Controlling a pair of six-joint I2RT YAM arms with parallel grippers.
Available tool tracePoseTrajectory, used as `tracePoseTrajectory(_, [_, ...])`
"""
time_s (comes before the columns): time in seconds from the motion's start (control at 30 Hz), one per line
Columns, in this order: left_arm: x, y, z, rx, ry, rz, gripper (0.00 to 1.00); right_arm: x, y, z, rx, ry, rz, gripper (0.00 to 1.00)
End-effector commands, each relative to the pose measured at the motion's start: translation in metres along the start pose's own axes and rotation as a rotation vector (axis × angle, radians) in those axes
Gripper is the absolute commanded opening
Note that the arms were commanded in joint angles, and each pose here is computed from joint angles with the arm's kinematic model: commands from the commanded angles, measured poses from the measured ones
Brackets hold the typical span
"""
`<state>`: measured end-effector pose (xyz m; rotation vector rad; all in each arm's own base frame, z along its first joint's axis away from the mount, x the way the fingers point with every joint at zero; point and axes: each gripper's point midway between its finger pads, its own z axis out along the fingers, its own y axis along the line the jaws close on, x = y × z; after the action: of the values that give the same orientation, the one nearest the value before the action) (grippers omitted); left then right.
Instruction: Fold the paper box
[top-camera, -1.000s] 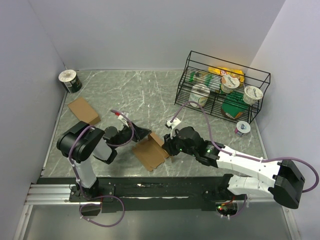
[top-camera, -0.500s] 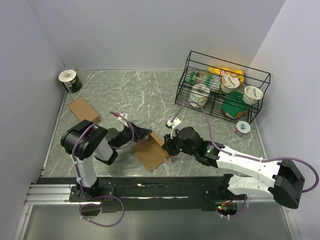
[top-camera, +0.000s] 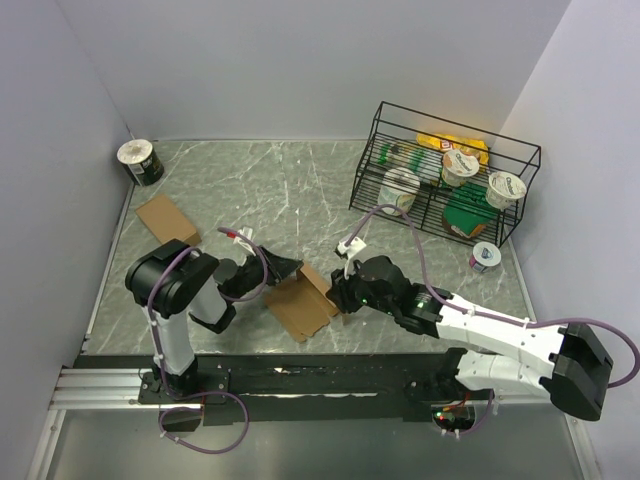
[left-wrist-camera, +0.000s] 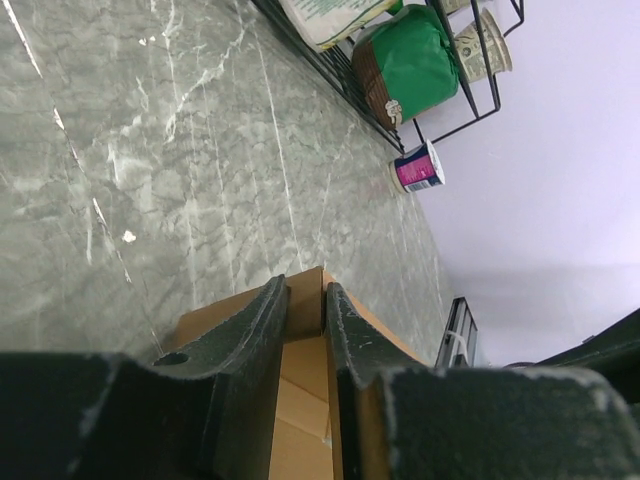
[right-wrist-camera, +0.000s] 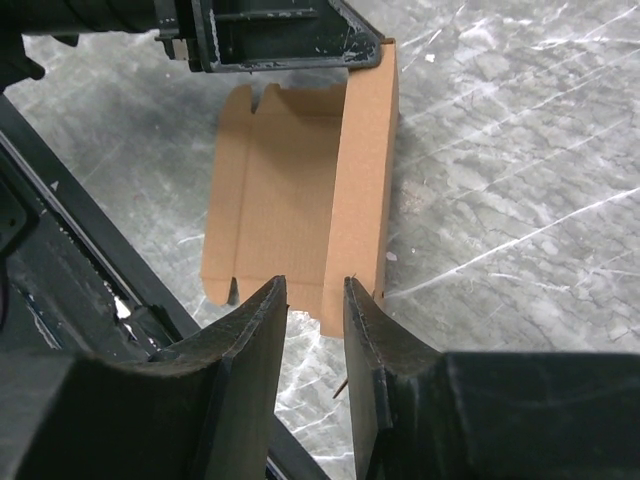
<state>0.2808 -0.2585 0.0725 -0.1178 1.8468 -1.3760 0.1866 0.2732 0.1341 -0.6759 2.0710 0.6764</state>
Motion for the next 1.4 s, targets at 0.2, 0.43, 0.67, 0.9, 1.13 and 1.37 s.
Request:
tracePoseTrajectory(0.2, [0.028,0.038,-0.024,-0.188,0.079,0.031,0.03,-0.014,-0.004,-0.009,0.025,-0.056,0.013,0.42])
tracePoseTrajectory(0.43, [0.005,0.014,-0.016,-0.147,0.044,0.1,0.3,-0.017,0.001,-0.012,0.002,-0.059,0.028,0.63])
tracePoseTrajectory(0.67, [-0.034,-0.011,-0.004,-0.175,0.015,0.229,0.79,-0.018,0.005,-0.023,-0.021,-0.064,0.039,0.73])
tracePoseTrajectory(0.9, [-0.053,-0.018,-0.012,-0.175,0.012,0.324,0.88,0.025,-0.015,-0.024,0.059,0.019,0.105,0.72])
tracePoseTrajectory(1.13, [-0.032,0.001,-0.026,-0.185,0.064,0.267,0.88,0.052,-0.019,-0.014,0.072,0.061,0.148,0.64])
tracePoseTrajectory(1.37, [-0.024,0.009,-0.035,-0.208,0.078,0.249,0.88,0.054,-0.041,-0.001,0.2,0.052,0.128,0.47])
